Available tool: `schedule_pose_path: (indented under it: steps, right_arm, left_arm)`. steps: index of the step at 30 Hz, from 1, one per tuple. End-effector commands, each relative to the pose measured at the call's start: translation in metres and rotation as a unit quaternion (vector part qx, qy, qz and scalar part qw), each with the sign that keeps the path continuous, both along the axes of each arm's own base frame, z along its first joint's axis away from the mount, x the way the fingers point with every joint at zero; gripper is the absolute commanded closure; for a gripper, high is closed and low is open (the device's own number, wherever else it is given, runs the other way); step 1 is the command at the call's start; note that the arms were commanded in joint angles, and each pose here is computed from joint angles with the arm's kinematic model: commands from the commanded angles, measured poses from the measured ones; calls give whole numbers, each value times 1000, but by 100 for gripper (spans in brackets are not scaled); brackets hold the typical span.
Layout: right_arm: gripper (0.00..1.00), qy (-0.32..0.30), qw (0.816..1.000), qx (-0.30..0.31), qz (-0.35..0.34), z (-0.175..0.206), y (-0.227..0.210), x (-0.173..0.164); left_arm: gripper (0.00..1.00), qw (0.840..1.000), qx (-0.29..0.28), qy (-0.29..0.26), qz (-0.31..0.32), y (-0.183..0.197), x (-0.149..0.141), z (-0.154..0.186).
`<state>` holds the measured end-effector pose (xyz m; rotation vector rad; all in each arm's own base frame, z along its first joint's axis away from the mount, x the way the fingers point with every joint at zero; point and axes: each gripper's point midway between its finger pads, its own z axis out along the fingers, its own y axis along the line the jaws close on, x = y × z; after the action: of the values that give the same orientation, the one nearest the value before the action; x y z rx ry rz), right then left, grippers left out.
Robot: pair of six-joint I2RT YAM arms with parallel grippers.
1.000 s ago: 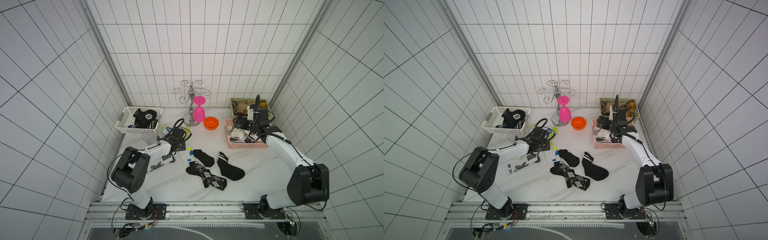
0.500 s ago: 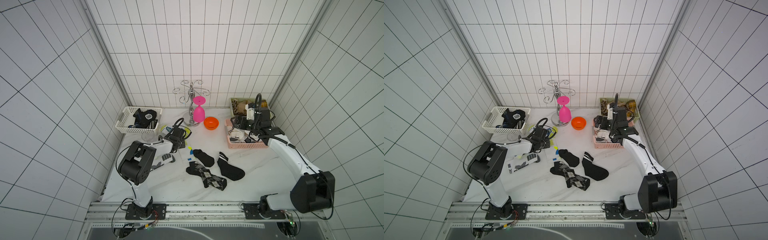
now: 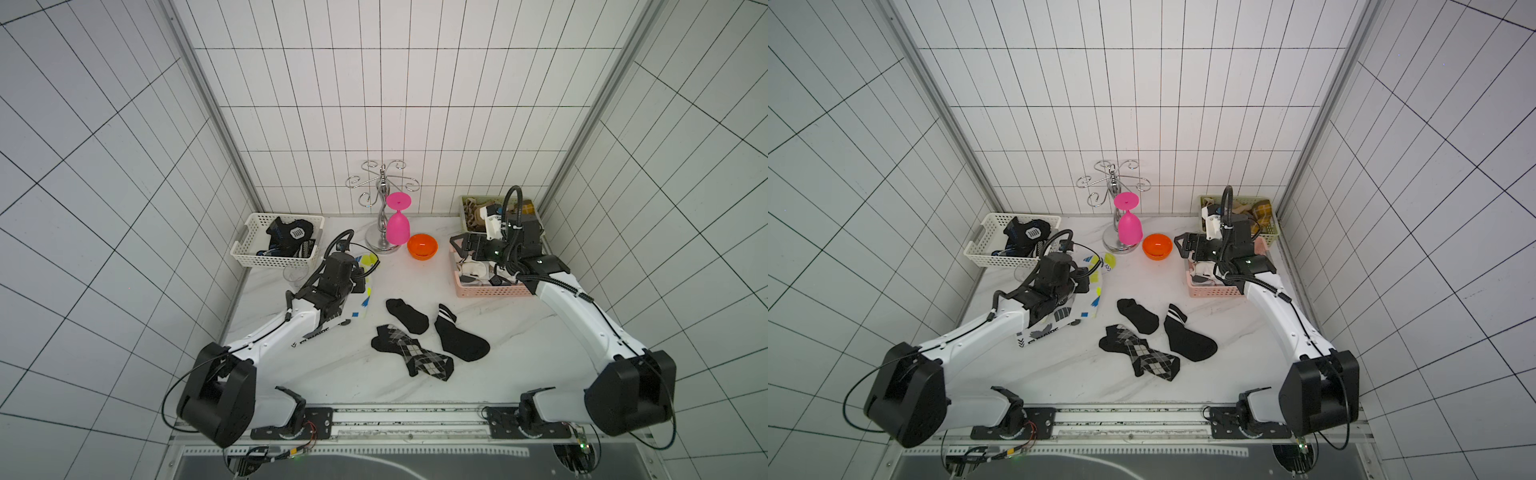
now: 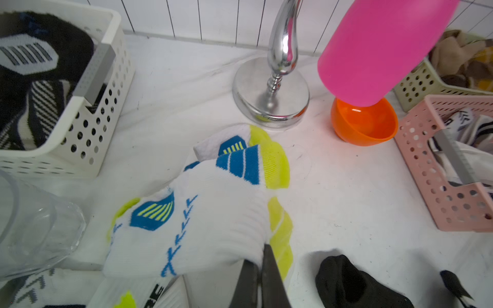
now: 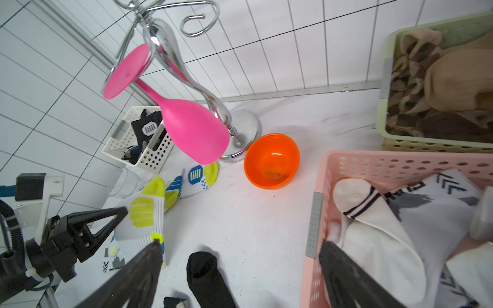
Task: Sort the socks into the basket by color
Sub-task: Pick up the sock at the center of the board.
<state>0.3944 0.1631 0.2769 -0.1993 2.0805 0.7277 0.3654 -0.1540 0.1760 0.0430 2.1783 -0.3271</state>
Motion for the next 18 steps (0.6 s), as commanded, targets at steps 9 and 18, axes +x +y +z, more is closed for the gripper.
schedule_pose_path:
  steps: [9, 18]
  right_arm:
    - [4, -114, 972, 58, 199, 66, 77, -57]
    - [1, -152, 936, 99, 302, 97, 114, -94]
  left_arm:
    - [100, 976, -38, -114, -183, -42, -52, 97]
    - [100, 926, -77, -185, -321, -72, -98, 158]
